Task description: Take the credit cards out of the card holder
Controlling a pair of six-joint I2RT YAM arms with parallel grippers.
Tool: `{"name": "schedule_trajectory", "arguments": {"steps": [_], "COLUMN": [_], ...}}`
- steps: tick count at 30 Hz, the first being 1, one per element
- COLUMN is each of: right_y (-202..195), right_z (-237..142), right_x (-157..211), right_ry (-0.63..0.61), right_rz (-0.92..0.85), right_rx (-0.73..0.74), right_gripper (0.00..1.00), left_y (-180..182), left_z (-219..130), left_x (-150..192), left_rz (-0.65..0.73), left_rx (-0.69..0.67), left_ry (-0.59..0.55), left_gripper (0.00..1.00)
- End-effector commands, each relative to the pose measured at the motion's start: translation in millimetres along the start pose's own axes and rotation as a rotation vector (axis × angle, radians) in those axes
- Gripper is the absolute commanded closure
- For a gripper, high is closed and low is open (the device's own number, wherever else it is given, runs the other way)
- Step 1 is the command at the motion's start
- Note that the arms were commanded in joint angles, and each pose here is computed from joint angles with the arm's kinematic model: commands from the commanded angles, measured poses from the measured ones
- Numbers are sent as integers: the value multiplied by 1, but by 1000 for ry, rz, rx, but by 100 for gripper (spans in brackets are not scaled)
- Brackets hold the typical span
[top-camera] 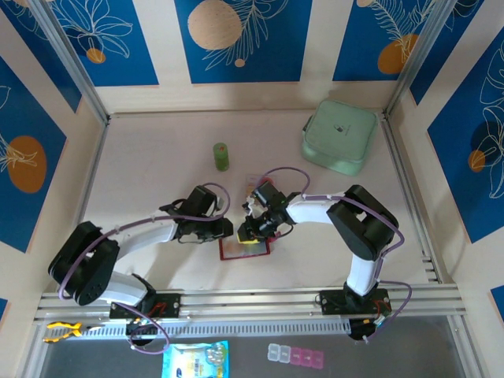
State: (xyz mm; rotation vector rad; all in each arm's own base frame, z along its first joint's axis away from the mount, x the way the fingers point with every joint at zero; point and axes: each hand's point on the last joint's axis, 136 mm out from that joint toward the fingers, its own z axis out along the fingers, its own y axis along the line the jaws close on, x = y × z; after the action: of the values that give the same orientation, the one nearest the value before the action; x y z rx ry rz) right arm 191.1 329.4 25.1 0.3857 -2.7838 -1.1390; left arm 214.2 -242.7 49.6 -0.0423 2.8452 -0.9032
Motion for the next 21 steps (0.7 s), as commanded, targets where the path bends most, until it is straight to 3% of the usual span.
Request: {"name": "schedule_trajectory", "arguments": {"steps": [1,21], "right_y": [-13,-18], "right_z": [7,9], "right_x": [13,16], "right_ry": [44,40], "right_rz": [14,34], "right_rx": [-8,-88], "right_gripper": [74,75], "left_y": [-1,14], "left_z": [9,15], "left_x": [3,14], "left_rz": [-12,-35], "left_rx": [7,-61], "left_ry": [17,35], "left_gripper": [74,68]}}
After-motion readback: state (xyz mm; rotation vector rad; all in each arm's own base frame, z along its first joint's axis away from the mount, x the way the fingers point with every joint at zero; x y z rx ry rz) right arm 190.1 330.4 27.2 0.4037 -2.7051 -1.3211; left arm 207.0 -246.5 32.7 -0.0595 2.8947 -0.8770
